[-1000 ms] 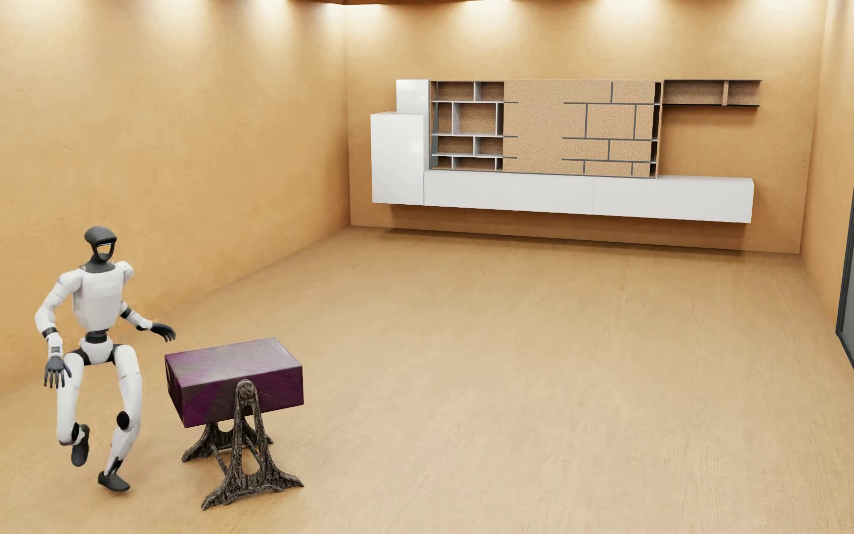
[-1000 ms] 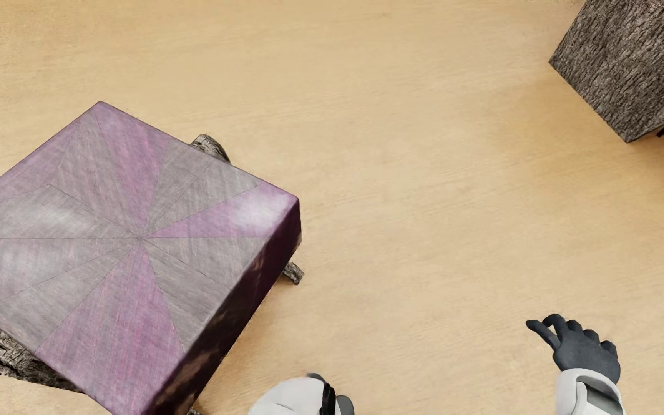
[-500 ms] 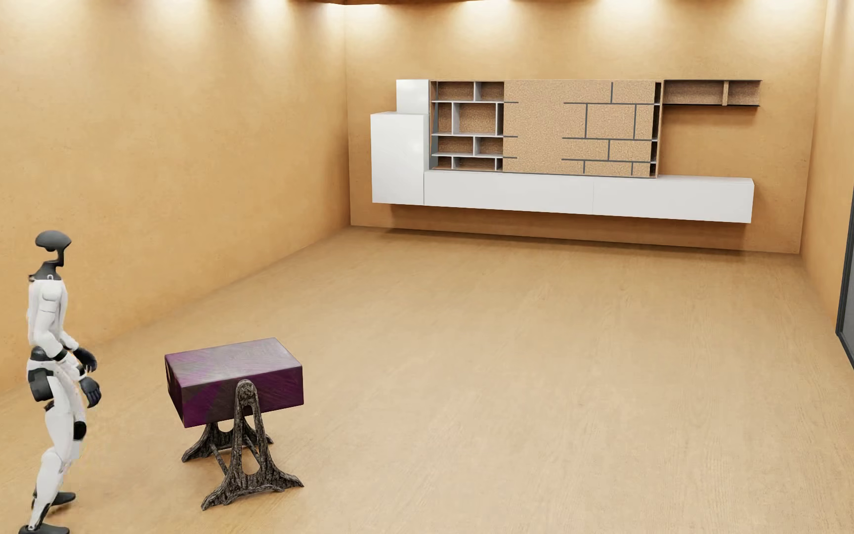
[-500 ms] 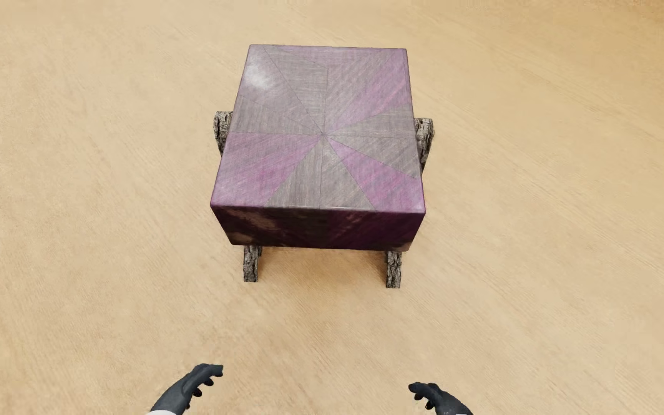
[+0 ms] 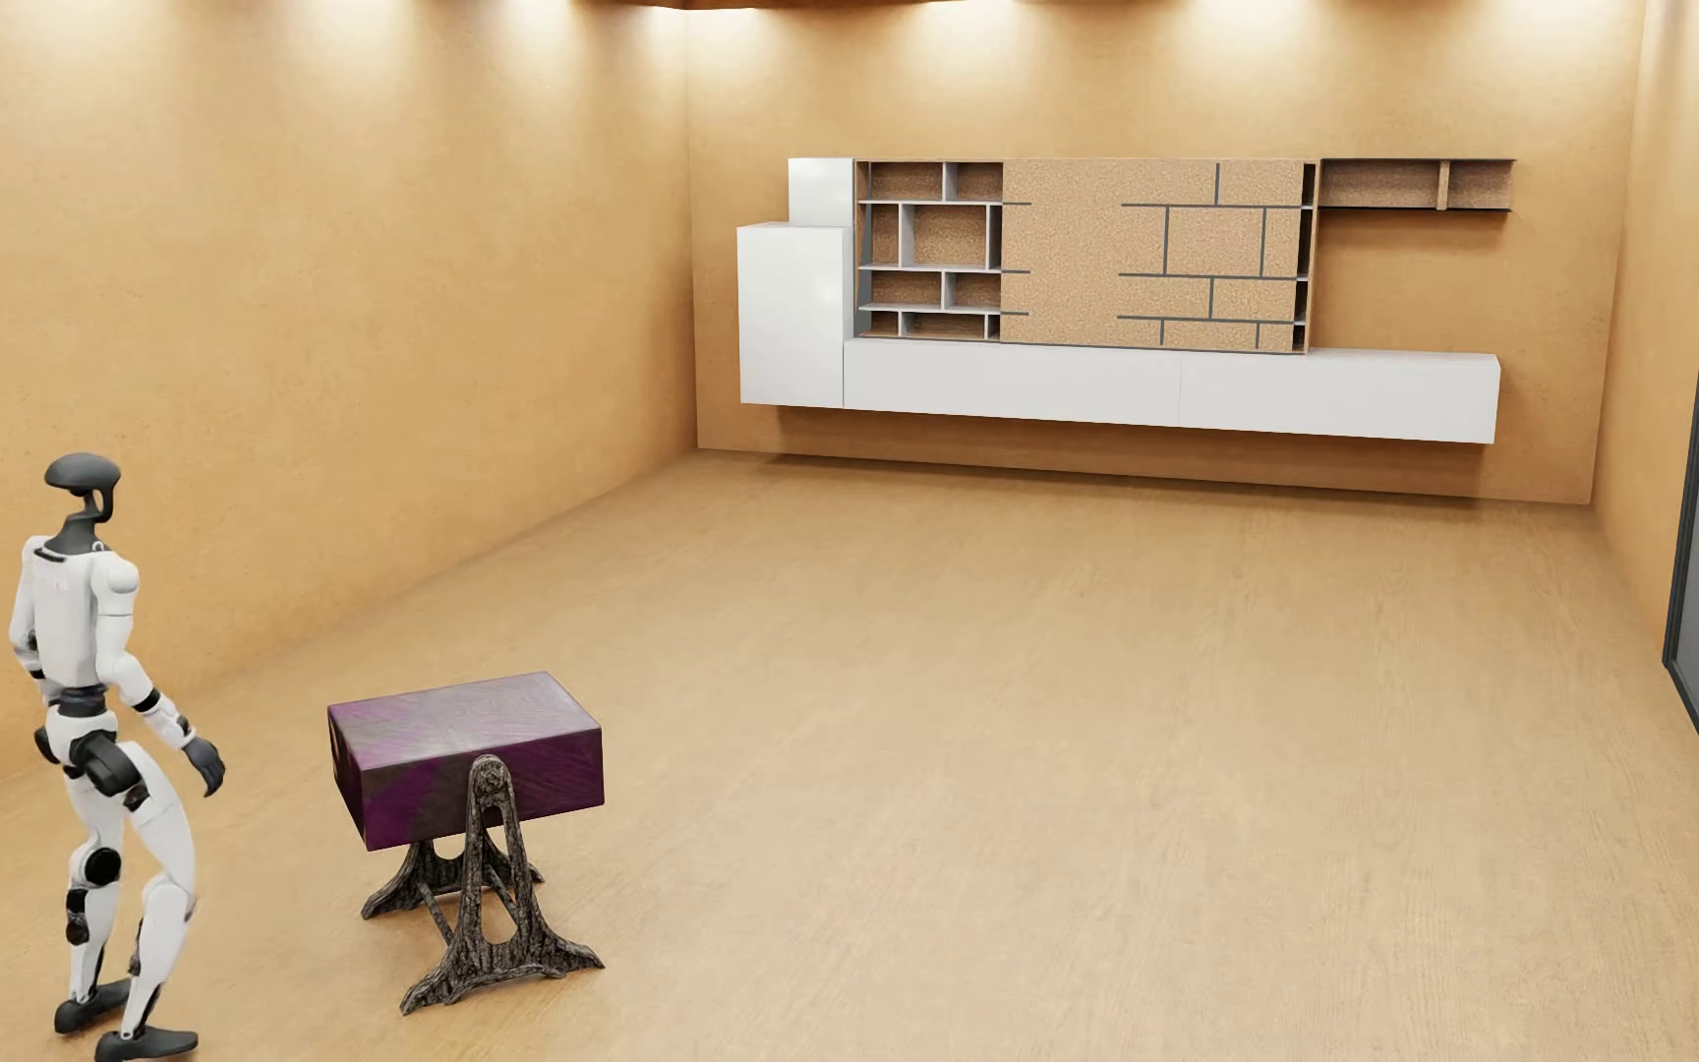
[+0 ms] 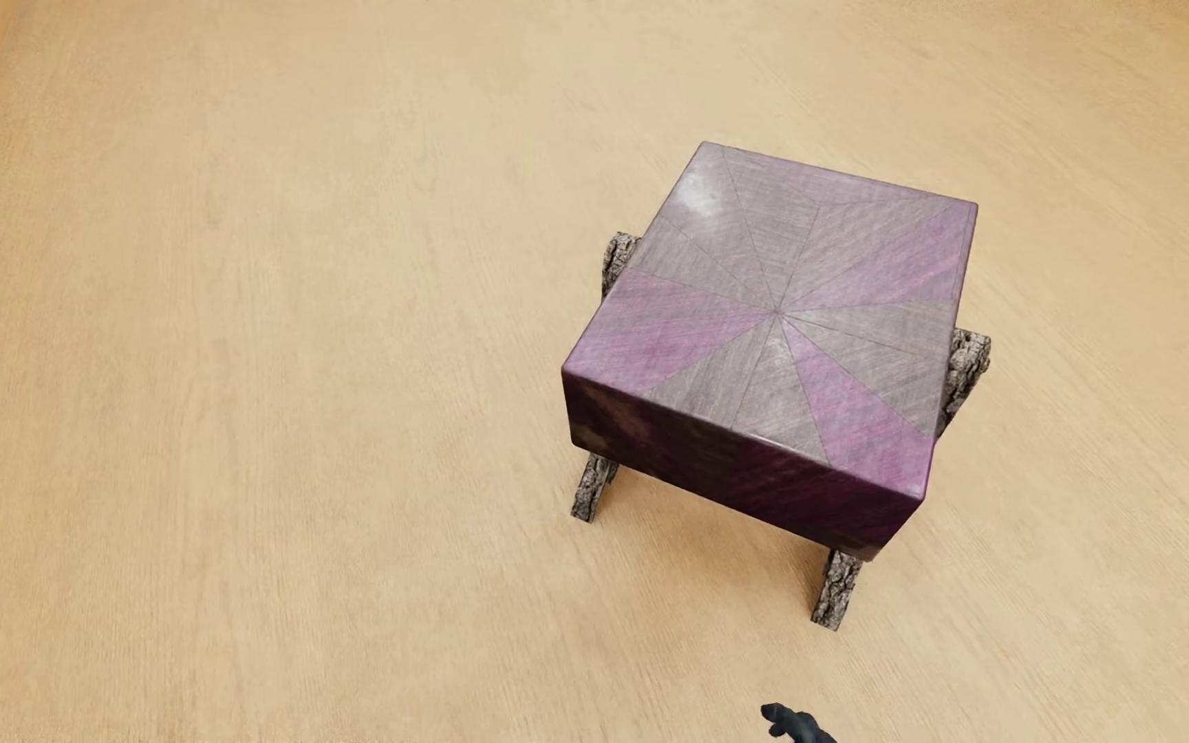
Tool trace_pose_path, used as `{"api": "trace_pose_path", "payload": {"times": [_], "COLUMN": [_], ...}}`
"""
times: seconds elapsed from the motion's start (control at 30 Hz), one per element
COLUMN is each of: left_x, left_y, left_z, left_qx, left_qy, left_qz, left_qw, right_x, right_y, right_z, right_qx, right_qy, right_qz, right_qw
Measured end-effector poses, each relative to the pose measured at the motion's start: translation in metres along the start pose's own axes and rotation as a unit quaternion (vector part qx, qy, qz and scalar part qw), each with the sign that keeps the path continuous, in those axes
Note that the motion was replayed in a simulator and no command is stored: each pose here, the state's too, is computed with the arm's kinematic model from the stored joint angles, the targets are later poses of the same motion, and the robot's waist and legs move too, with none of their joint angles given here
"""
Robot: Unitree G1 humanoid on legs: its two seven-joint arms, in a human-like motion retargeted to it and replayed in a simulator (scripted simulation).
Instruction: Approach the endtable
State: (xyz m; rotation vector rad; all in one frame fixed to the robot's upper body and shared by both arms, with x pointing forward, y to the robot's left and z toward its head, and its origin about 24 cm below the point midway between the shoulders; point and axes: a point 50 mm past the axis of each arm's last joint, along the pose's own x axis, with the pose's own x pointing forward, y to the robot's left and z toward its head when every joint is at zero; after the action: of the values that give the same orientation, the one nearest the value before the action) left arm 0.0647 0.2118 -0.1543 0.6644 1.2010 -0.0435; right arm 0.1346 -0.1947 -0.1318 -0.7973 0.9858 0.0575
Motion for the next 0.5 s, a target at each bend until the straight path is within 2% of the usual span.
{"api": "trace_pose_path", "payload": {"times": [0.1, 0.23, 0.33, 0.43, 0.5], "left_x": [-0.002, -0.002, 0.0, 0.004, 0.005], "left_y": [0.003, -0.001, -0.005, -0.002, 0.005], "left_z": [-0.012, -0.016, 0.001, 0.025, 0.037], "left_qx": [0.0, -0.124, -0.073, -0.002, 0.01], "left_qy": [0.022, 0.074, 0.032, -0.019, -0.041], "left_qz": [-0.004, 0.027, 0.004, -0.026, -0.009], "left_qw": [1.0, 0.989, 0.997, 0.999, 0.999], "right_x": [-0.002, -0.001, 0.005, 0.008, 0.006], "right_y": [0.015, 0.022, 0.015, 0.01, 0.012], "right_z": [0.044, 0.075, 0.066, 0.034, 0.008], "right_qx": [-0.076, -0.165, -0.181, -0.147, -0.129], "right_qy": [-0.079, -0.13, -0.105, -0.041, 0.005], "right_qz": [0.029, 0.073, 0.07, 0.062, 0.066], "right_qw": [0.994, 0.975, 0.975, 0.986, 0.989]}}
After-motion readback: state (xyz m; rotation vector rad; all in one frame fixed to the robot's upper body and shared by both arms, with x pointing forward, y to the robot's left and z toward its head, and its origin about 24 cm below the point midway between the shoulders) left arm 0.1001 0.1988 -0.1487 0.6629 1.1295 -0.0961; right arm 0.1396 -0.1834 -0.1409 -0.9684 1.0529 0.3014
